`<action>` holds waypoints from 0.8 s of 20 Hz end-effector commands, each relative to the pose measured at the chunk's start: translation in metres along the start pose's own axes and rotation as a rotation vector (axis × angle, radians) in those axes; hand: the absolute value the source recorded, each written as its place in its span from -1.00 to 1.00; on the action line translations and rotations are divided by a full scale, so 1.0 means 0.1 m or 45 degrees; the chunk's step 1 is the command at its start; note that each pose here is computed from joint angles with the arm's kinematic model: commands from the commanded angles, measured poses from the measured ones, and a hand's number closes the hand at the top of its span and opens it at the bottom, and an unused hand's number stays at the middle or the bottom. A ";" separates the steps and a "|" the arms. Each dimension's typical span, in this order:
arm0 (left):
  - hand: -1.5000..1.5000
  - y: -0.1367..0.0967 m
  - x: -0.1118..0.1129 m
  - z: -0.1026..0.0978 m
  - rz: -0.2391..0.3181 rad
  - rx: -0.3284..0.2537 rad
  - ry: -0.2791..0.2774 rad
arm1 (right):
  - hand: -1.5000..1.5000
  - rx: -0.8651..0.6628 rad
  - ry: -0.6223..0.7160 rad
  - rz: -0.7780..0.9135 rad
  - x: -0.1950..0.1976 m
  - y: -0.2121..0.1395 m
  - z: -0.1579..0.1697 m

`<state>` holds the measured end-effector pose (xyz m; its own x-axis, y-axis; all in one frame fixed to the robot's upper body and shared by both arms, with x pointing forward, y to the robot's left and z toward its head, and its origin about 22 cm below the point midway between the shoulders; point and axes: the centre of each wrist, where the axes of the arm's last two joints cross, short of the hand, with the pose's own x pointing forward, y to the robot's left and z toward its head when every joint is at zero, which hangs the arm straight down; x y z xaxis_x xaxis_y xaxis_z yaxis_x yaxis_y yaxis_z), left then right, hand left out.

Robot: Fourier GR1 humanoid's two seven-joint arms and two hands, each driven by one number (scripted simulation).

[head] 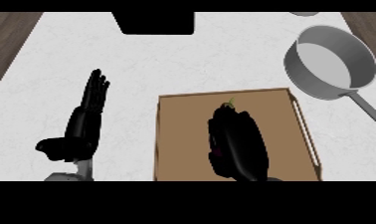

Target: Pick the eggplant from the tray and place it in the pot

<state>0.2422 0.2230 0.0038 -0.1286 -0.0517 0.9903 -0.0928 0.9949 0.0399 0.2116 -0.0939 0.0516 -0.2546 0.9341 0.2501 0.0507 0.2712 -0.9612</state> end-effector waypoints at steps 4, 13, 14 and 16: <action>0.00 0.05 -0.01 0.02 0.001 0.031 0.005 | 1.00 -0.291 0.043 0.078 0.13 -0.36 0.03; 0.00 0.03 0.08 0.08 -0.006 0.013 0.001 | 1.00 -0.402 0.304 0.126 -0.37 -0.89 0.02; 0.00 0.01 -0.02 0.09 -0.001 0.025 0.005 | 1.00 -0.425 0.315 0.120 -0.26 -1.03 0.02; 0.00 0.03 -0.03 -0.01 0.006 0.006 0.008 | 1.00 -0.435 0.360 0.123 -0.55 -1.09 -0.03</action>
<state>0.2384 0.2275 0.0033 -0.1242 -0.0526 0.9909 -0.0993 0.9942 0.0404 0.2151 -0.1459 0.1326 -0.0215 0.9748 0.2220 0.3588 0.2148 -0.9084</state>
